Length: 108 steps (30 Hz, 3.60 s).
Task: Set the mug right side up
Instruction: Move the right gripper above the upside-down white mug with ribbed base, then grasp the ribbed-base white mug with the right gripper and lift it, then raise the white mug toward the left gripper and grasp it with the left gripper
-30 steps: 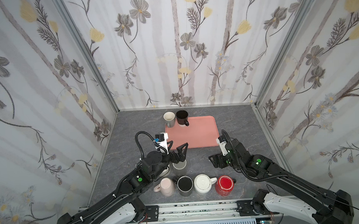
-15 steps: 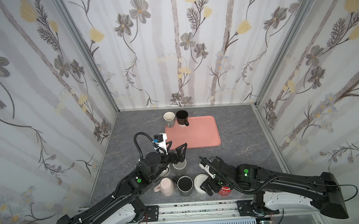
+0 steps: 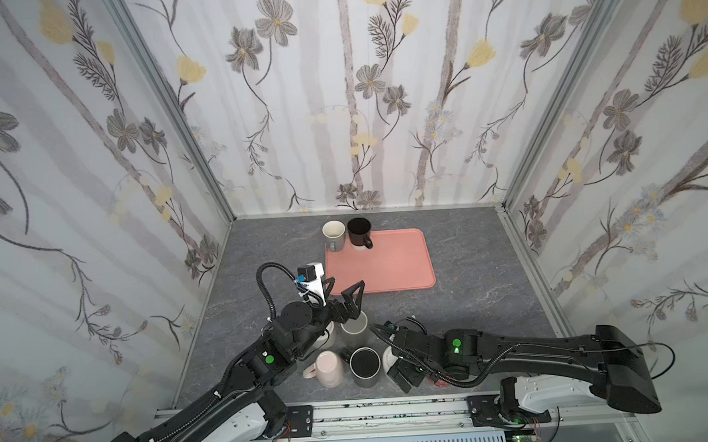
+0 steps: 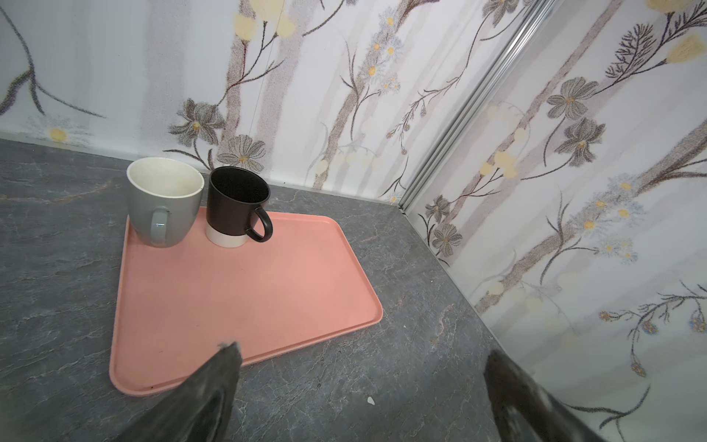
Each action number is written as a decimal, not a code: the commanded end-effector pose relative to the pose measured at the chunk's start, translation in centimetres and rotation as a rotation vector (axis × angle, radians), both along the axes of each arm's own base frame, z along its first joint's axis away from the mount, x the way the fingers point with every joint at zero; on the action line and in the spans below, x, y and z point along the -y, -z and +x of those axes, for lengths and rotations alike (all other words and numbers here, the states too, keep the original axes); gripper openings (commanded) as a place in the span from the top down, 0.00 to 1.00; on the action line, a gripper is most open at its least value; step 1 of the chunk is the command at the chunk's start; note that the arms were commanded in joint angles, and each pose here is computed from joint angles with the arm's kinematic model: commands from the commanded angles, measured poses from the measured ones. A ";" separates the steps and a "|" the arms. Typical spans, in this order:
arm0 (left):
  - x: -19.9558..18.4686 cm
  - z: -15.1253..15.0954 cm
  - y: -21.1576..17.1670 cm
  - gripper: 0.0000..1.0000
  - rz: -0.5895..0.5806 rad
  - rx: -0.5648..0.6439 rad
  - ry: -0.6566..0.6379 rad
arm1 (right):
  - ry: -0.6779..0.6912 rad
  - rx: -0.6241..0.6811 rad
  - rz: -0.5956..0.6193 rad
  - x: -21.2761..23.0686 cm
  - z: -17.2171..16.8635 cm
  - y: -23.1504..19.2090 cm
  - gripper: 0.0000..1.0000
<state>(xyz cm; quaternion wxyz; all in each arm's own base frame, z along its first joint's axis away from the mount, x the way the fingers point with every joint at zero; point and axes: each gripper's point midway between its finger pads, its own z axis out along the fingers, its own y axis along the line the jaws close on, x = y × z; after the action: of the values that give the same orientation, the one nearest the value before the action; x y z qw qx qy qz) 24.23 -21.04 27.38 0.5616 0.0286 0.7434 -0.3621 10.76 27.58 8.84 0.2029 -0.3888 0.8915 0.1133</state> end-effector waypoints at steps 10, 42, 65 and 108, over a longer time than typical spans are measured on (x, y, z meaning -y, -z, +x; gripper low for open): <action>-1.0 -0.4 -0.7 0.00 -0.016 0.003 -0.023 | 0.196 0.071 0.075 0.1 6.5 0.1 0.15; -0.7 -0.1 0.1 0.00 -0.017 -0.009 -0.022 | 0.285 0.044 0.426 2.8 12.4 -2.6 0.18; -1.0 -0.1 0.7 0.00 -0.013 -0.019 -0.032 | 0.212 0.074 0.161 2.7 8.2 0.2 0.52; 1.0 -0.4 -1.1 0.00 -0.099 0.018 0.063 | 0.279 0.398 0.631 0.2 13.8 -14.5 1.00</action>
<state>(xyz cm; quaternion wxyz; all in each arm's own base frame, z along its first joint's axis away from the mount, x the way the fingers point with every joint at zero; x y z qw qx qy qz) 23.94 -21.48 26.46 0.5453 0.0270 0.7445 -0.3841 22.75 24.94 16.32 0.3986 -0.2336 0.8703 0.1706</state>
